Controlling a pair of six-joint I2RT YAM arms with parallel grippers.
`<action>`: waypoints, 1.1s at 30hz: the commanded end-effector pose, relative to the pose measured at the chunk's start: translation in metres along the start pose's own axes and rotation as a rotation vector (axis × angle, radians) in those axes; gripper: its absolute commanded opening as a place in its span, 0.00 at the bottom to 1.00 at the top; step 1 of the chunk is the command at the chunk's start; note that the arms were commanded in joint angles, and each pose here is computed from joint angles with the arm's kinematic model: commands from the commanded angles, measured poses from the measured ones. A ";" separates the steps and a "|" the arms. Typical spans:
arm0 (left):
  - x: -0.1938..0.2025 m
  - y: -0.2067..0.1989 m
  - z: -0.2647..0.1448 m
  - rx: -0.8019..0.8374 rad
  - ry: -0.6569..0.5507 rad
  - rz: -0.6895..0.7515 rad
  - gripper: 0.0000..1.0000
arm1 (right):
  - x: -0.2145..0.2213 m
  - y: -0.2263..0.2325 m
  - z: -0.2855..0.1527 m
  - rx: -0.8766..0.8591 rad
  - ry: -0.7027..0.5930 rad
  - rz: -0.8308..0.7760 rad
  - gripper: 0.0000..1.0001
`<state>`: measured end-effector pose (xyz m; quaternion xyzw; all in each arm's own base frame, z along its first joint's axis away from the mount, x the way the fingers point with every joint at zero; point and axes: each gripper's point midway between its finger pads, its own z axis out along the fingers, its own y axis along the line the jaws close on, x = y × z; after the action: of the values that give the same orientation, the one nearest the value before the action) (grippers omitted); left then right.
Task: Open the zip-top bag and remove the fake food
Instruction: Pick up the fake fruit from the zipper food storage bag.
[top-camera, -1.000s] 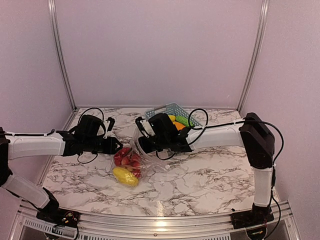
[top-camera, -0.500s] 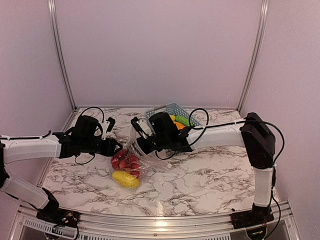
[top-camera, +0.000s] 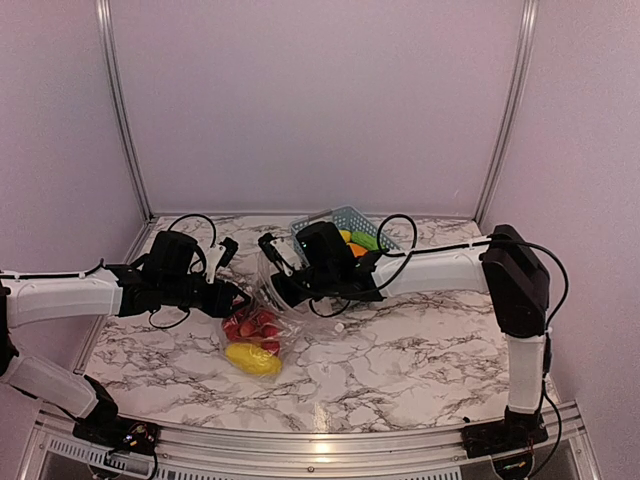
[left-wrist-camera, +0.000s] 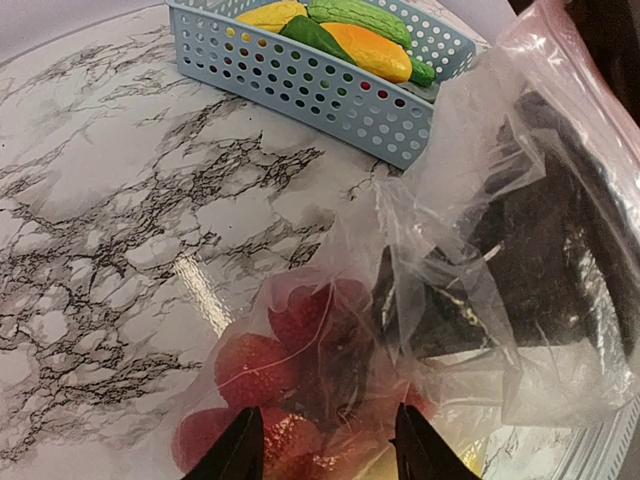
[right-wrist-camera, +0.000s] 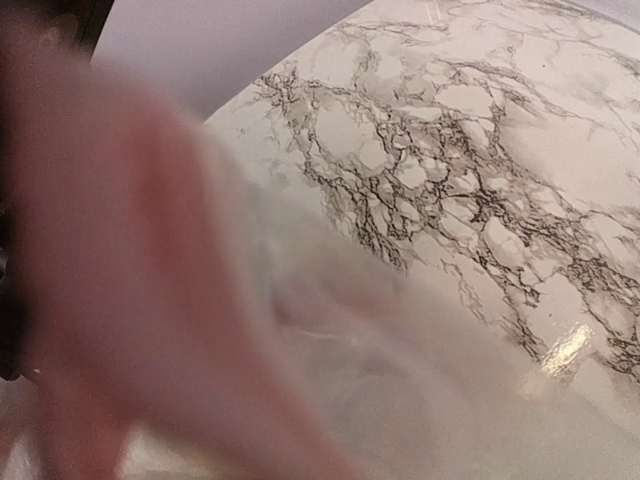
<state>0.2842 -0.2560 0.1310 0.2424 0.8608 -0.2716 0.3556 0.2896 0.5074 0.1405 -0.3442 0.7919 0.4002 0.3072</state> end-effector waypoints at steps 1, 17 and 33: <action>-0.003 -0.006 -0.001 0.023 0.013 0.023 0.47 | -0.015 0.011 0.004 -0.031 -0.027 -0.023 0.07; 0.000 0.000 0.009 0.001 0.024 0.010 0.31 | -0.014 0.010 0.008 -0.035 -0.022 -0.016 0.08; 0.001 0.004 0.009 -0.019 0.001 -0.012 0.00 | -0.012 0.008 0.014 -0.039 -0.015 -0.005 0.22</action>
<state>0.2872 -0.2554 0.1187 0.2368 0.8704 -0.2608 0.3440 0.2920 0.5161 0.1420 -0.3472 0.7871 0.4086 0.3049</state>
